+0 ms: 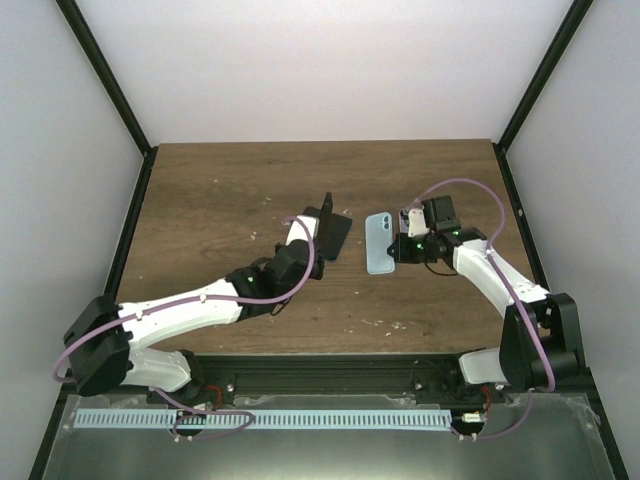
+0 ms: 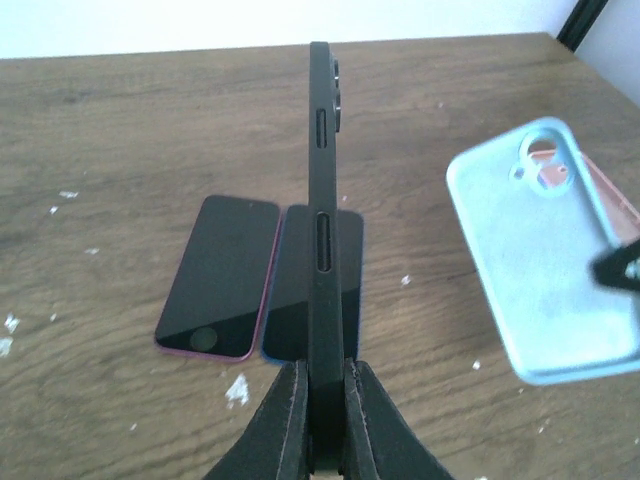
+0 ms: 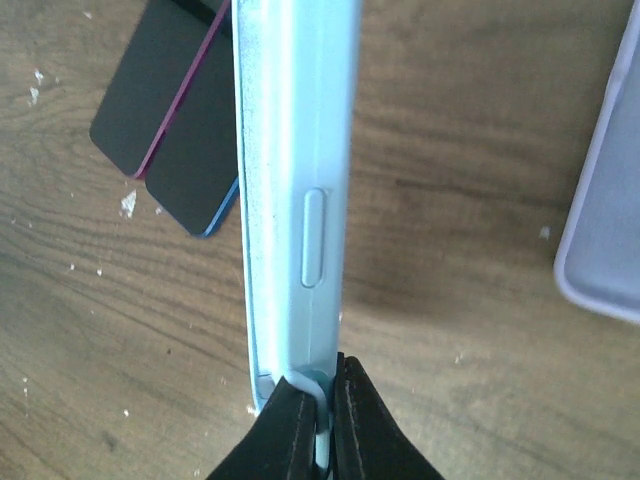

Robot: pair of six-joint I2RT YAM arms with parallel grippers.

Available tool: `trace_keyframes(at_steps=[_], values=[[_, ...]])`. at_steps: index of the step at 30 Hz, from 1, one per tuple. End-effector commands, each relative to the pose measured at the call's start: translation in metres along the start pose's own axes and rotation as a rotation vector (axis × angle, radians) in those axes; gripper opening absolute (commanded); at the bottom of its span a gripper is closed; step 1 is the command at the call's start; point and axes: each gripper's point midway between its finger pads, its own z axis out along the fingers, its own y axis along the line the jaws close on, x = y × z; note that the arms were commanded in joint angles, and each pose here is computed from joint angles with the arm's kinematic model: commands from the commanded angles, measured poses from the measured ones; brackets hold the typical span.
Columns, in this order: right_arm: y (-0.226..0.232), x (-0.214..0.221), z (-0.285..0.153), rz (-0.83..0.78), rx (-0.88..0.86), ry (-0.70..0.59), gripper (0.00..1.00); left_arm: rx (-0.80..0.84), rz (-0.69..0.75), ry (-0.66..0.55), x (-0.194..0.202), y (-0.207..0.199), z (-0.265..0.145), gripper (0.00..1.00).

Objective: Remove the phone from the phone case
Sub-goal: Place the phone case at the center of the board.

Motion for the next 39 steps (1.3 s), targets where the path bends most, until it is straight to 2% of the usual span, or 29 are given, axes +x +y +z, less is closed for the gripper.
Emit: trace_keyframes(at_steps=[1, 4, 7, 14, 24, 31, 34, 39], values=[[0.009, -0.042, -0.012, -0.13, 0.013, -0.092, 0.01, -0.018, -0.061, -0.043, -0.004, 0.016, -0.017, 0.0], [0.016, -0.061, -0.015, -0.216, -0.001, -0.134, 0.01, -0.02, -0.088, -0.067, -0.006, 0.027, -0.029, 0.0], [0.007, -0.078, -0.013, -0.237, 0.062, -0.174, 0.01, -0.001, -0.104, -0.102, -0.015, 0.029, -0.038, 0.0], [-0.037, -0.11, 0.011, -0.195, 0.265, -0.157, 0.01, 0.0, -0.089, -0.102, -0.016, 0.03, -0.041, 0.0], [-0.11, -0.105, 0.035, -0.084, 0.487, -0.087, 0.01, 0.021, -0.096, -0.06, 0.005, 0.03, -0.036, 0.0], [-0.157, -0.105, 0.01, 0.034, 0.543, -0.119, 0.01, 0.016, -0.094, -0.053, 0.01, 0.031, -0.034, 0.0], [-0.156, -0.11, 0.002, 0.031, 0.51, -0.13, 0.01, 0.015, -0.088, -0.05, 0.011, 0.031, -0.033, 0.0], [-0.082, -0.111, 0.003, -0.103, 0.122, -0.124, 0.01, 0.018, -0.07, -0.044, 0.01, 0.028, -0.031, 0.0]])
